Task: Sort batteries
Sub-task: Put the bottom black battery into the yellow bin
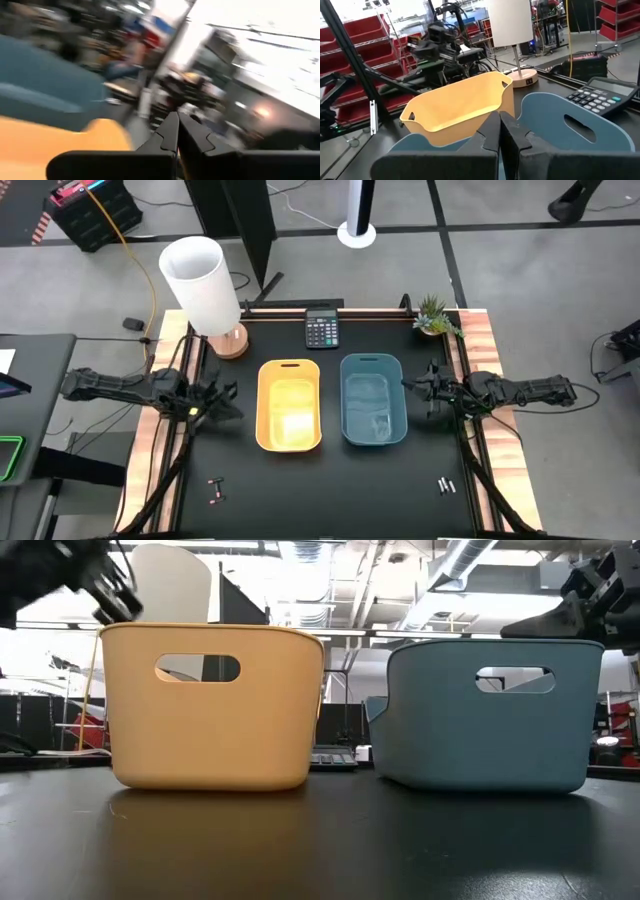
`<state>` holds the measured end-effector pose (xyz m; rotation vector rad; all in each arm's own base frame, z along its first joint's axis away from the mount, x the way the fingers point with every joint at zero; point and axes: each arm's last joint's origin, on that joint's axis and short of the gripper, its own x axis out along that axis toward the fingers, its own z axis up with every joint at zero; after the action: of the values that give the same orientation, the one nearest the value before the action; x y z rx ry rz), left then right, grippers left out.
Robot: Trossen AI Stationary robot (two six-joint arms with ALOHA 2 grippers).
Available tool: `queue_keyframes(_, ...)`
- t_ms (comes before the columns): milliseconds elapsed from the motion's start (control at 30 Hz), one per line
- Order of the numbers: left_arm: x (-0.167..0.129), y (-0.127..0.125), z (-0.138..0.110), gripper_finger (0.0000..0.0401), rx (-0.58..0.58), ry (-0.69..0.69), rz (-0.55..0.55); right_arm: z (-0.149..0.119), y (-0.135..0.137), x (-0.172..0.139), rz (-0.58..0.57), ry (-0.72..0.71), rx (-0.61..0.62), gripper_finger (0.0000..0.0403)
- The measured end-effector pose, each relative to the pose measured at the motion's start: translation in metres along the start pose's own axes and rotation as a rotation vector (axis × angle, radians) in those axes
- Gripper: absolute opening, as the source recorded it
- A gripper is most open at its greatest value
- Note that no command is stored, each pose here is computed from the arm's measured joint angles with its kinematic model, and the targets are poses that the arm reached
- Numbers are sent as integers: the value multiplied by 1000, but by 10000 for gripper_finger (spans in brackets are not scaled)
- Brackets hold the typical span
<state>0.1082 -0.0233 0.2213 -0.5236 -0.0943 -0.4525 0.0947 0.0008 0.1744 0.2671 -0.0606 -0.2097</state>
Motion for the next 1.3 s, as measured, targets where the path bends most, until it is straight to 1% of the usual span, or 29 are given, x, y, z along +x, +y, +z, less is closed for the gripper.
queue_keyframes(100,2,-15,5,0,90,3,-92,0,0,0,0,0,0,24)
queue_keyframes(167,5,-24,12,0,156,-23,-116,0,0,0,-1,-1,-1,24)
queue_keyframes(267,11,-35,16,0,242,-13,-155,1,0,0,-3,-5,-49,24)
queue_keyframes(367,18,-41,16,0,338,-17,-194,7,0,0,0,-65,-62,24)
queue_keyframes(433,22,-45,21,0,385,-97,-191,14,1,-1,9,-142,-28,24)
queue_keyframes(500,28,-45,24,0,395,-138,-151,21,3,-2,26,-212,22,24)
queue_keyframes(533,32,-45,25,0,393,-120,-127,25,3,-3,34,-246,33,24)
queue_keyframes(567,35,-44,24,0,388,-63,-103,28,4,-4,41,-280,37,24)
queue_keyframes(633,42,-42,19,0,331,110,-18,34,5,-6,50,-345,16,24)
queue_keyframes(700,47,-40,15,3,233,252,126,39,6,-8,56,-396,8,24)
queue_keyframes(767,52,-43,12,9,168,335,260,42,6,-9,52,-426,-26,24)
queue_keyframes(833,58,-51,15,18,111,385,339,42,6,-9,45,-430,-61,24)
queue_keyframes(867,60,-56,18,23,67,420,375,42,6,-9,42,-427,-74,24)
queue_keyframes(1000,64,-72,15,48,-160,630,595,41,6,-9,39,-419,-100,24)
queue_keyframes(1133,76,-95,6,71,-354,804,733,41,6,-9,33,-420,-126,24)
queue_keyframes(1200,85,-105,-4,81,-409,913,786,41,6,-8,31,-420,-132,24)
queue_keyframes(1300,98,-116,-25,99,-444,1089,853,41,6,-9,31,-420,-133,24)
